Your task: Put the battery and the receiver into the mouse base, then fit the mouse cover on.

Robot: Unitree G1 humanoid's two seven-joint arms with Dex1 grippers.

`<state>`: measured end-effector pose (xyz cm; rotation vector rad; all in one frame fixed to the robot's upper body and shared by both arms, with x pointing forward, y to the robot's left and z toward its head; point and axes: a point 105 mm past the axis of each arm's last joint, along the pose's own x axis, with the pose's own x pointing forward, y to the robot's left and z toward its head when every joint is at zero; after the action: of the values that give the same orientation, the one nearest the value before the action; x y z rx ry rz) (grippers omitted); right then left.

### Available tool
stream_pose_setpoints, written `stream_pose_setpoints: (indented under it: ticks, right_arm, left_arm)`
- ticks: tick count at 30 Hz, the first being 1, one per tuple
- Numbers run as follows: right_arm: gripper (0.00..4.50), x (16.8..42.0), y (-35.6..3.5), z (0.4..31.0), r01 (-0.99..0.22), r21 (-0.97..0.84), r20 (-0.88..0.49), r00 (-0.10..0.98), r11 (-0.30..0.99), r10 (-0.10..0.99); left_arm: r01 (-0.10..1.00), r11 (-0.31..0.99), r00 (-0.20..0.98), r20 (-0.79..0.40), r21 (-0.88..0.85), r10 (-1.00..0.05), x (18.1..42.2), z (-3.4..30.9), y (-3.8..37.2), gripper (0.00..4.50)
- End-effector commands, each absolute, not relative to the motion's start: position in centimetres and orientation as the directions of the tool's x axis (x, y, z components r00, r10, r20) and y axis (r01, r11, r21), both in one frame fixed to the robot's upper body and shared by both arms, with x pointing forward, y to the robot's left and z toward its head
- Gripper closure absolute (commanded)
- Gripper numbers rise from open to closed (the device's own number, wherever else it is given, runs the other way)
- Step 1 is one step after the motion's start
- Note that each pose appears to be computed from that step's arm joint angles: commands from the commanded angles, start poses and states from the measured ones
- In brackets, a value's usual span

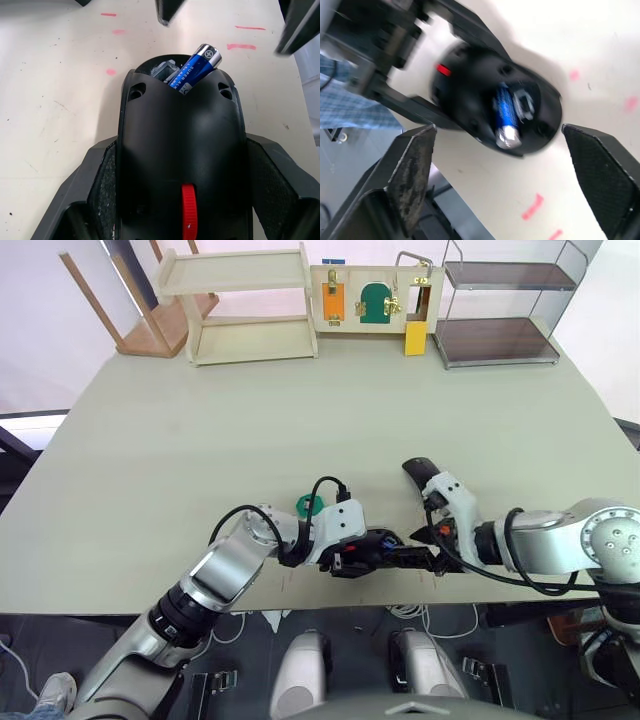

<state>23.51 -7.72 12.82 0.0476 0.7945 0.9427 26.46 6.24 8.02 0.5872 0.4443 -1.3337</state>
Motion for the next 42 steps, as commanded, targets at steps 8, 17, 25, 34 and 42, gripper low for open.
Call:
stream_pose_setpoints:
  ticks: [8,17,25,34,42]
  right_arm:
    - [0.5,23.9,-8.1,15.1,-0.872,0.145,-0.304,0.411,0.468,0.86]
    - [4.02,23.4,-8.8,12.5,-0.931,-0.021,-0.178,0.361,0.364,0.915]
    - [4.41,23.1,-8.6,10.7,-0.954,-0.052,-0.144,0.299,0.294,0.943]
    - [4.41,24.0,-8.7,9.7,-0.948,-0.066,-0.121,0.318,0.312,0.94]
    - [4.41,24.3,-8.7,9.0,-0.945,-0.05,-0.124,0.328,0.324,0.936]
  left_arm:
    - [0.982,0.152,0.19,-0.637,0.114,-0.747,26.5,7.2,6.6,1.55]
    - [0.979,0.165,0.201,-0.638,0.116,-0.743,26.8,7.3,6.7,1.55]
    - [0.979,0.168,0.202,-0.641,0.114,-0.741,26.8,7.3,6.9,1.55]
    - [0.98,0.162,0.197,-0.642,0.114,-0.741,26.8,7.4,7.0,1.55]
    - [0.981,0.16,0.192,-0.643,0.108,-0.741,26.7,7.5,7.0,1.55]
